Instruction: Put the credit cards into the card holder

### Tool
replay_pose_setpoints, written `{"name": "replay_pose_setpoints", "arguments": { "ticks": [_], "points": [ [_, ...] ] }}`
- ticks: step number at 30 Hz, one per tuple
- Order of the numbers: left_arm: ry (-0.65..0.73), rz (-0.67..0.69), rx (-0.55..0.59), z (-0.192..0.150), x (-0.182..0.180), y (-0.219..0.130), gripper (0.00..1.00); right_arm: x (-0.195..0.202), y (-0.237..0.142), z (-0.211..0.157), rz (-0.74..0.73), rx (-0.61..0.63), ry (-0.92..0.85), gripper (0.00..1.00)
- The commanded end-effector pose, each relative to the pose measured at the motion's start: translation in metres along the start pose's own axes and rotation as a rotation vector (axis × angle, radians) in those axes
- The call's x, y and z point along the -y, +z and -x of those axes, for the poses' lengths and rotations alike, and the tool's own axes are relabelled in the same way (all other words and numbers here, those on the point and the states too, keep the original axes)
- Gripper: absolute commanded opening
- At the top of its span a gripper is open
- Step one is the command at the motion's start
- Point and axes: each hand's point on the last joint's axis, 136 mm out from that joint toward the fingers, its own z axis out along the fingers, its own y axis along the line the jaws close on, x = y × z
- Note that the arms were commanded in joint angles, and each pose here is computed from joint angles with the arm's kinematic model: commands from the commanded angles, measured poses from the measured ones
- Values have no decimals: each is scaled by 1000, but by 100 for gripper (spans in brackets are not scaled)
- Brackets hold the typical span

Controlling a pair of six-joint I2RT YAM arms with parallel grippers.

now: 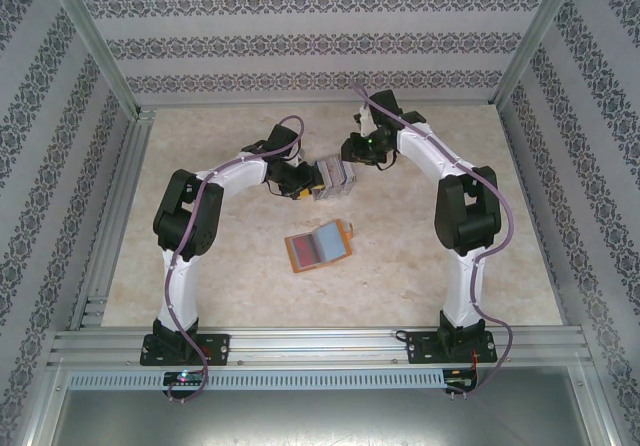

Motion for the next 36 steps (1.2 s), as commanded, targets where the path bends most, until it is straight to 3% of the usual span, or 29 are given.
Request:
{"name": "replay_pose_setpoints", "arguments": {
  "ticks": [1,7,13,20,27,36],
  "points": [
    [-6,-19,20,10,2,3,42,10,3,-5,-17,-20,1,24],
    [-6,-18,21,10,2,3,42,18,3,-2,-15,-24,22,8],
    [-9,-27,22,11,4,3,42,20,8,-4,-14,-43,27,0],
    [-6,-27,24,12,5,2,42,24,7,-2,-39,-32,24,0],
    [-9,-28,22,13,4,4,42,31,10,-4,-65,-37,28,22],
    [-14,-33,20,12,5,4,42,18,23,-6,-6,-61,41,38]
  ]
}}
